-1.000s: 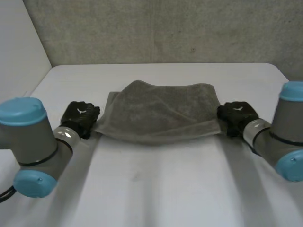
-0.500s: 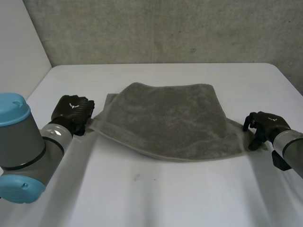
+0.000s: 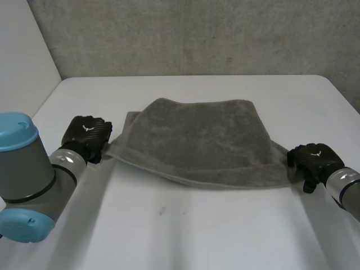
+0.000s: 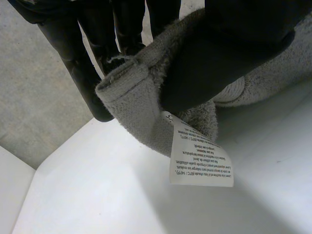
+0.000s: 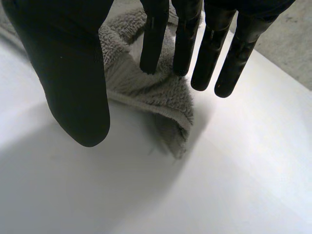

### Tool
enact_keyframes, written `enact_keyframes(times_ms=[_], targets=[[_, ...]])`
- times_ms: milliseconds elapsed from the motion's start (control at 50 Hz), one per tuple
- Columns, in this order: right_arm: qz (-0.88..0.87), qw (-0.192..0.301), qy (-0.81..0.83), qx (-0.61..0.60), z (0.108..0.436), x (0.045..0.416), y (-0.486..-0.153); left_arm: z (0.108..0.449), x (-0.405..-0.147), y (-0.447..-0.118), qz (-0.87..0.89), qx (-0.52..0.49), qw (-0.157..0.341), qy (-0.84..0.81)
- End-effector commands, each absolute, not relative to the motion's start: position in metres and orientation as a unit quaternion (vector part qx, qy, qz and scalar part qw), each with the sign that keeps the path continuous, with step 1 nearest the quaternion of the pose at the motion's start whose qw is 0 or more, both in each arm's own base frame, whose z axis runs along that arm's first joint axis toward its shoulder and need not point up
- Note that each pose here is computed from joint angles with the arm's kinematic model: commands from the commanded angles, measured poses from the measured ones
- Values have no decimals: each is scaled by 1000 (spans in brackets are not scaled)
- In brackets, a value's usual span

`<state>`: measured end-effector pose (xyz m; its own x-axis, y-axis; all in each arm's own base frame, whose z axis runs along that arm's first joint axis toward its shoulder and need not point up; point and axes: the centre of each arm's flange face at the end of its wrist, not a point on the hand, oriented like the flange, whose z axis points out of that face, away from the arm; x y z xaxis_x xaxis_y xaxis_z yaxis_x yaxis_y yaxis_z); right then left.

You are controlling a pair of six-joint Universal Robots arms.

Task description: Fold the towel.

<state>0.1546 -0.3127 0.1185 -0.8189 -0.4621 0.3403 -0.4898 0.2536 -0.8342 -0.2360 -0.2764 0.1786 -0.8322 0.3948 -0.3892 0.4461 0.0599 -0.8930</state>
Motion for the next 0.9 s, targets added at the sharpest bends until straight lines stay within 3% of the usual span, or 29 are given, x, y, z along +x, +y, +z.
enact_keyframes(times_ms=[20, 380, 540, 700, 760, 800, 900], targets=[[557, 30, -771, 308, 117, 154, -323, 178, -237, -276, -621, 289, 18, 728], [581, 40, -752, 308, 119, 155, -350, 178, -234, -279, -622, 285, 22, 729], [645, 69, -703, 290, 185, 149, -365, 194, -235, -280, -634, 283, 23, 719], [673, 75, -680, 281, 308, 149, -331, 266, -229, -266, -663, 264, 17, 701], [670, 74, -683, 282, 325, 150, -322, 293, -225, -256, -666, 264, 20, 698], [665, 72, -685, 288, 355, 151, -304, 304, -223, -249, -660, 267, 21, 702], [631, 79, -703, 318, 368, 153, -289, 318, -213, -240, -632, 277, 31, 723]])
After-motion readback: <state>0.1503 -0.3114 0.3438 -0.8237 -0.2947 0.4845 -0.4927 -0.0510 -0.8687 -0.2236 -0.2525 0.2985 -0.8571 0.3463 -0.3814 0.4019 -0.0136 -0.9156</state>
